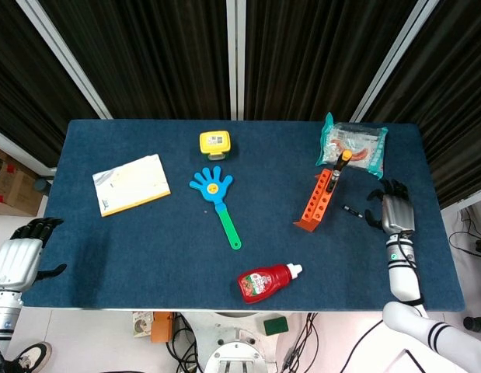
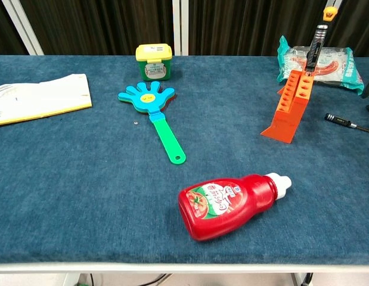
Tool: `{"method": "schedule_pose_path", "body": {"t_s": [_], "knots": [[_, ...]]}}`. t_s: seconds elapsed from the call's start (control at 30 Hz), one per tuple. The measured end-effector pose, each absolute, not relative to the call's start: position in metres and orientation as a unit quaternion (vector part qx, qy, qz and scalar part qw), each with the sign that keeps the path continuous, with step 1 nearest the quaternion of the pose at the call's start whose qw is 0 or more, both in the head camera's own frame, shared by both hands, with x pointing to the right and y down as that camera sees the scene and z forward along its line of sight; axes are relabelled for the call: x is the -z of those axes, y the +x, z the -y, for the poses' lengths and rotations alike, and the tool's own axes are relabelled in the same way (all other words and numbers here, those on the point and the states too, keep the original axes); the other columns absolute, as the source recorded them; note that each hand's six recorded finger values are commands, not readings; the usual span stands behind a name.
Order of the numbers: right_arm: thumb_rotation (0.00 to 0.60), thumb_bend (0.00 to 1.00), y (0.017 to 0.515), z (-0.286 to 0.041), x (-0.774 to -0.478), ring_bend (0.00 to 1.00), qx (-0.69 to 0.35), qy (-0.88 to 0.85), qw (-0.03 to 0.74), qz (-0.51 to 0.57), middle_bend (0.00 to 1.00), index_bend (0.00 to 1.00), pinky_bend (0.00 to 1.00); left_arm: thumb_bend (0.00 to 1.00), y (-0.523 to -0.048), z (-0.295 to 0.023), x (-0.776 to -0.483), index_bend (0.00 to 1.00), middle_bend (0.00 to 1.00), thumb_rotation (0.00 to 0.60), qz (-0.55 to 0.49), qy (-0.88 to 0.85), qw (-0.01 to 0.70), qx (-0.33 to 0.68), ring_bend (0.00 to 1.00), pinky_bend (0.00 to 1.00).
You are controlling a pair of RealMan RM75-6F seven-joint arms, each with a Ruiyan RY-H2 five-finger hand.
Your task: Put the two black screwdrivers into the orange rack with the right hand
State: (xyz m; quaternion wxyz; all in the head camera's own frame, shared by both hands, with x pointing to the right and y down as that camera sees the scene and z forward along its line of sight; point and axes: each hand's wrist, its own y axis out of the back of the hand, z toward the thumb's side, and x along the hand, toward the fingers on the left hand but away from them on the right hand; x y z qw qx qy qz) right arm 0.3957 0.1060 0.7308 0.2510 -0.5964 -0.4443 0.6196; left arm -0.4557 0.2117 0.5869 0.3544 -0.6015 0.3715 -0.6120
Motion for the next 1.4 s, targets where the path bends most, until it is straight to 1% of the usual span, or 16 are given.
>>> {"method": "schedule_pose_path", "body": {"t_s": [0.17, 0.4, 0.73, 0.93, 1.23, 1.4], "knots": [[0.600, 0.38, 0.383, -0.106, -0.750, 0.00, -0.621, -0.605, 0.229, 0.443, 0.08, 0.44, 0.00, 0.01, -0.457, -0.211, -0.587, 0.18, 0.20, 0.600, -0.373, -0.602, 0.353, 0.612, 0.14, 0.26], [0.600, 0.37, 0.376, -0.108, -0.764, 0.00, -0.627, -0.607, 0.221, 0.435, 0.08, 0.44, 0.00, 0.01, -0.458, -0.211, -0.585, 0.18, 0.20, 0.600, -0.375, -0.602, 0.354, 0.610, 0.14, 0.26], [0.600, 0.37, 0.371, -0.110, -0.763, 0.00, -0.609, -0.623, 0.209, 0.443, 0.08, 0.46, 0.00, 0.01, -0.458, -0.212, -0.584, 0.18, 0.20, 0.600, -0.376, -0.601, 0.356, 0.609, 0.14, 0.26], [0.600, 0.37, 0.372, -0.110, -0.765, 0.00, -0.614, -0.621, 0.207, 0.441, 0.08, 0.50, 0.00, 0.01, -0.457, -0.212, -0.584, 0.18, 0.20, 0.600, -0.376, -0.602, 0.356, 0.609, 0.14, 0.26], [0.600, 0.38, 0.371, -0.109, -0.768, 0.00, -0.620, -0.617, 0.209, 0.437, 0.08, 0.51, 0.00, 0.01, -0.458, -0.212, -0.584, 0.18, 0.20, 0.600, -0.376, -0.601, 0.355, 0.609, 0.14, 0.26], [0.600, 0.39, 0.371, -0.109, -0.768, 0.00, -0.620, -0.617, 0.208, 0.438, 0.09, 0.55, 0.00, 0.01, -0.458, -0.212, -0.584, 0.18, 0.20, 0.600, -0.376, -0.601, 0.355, 0.609, 0.14, 0.26]]}}
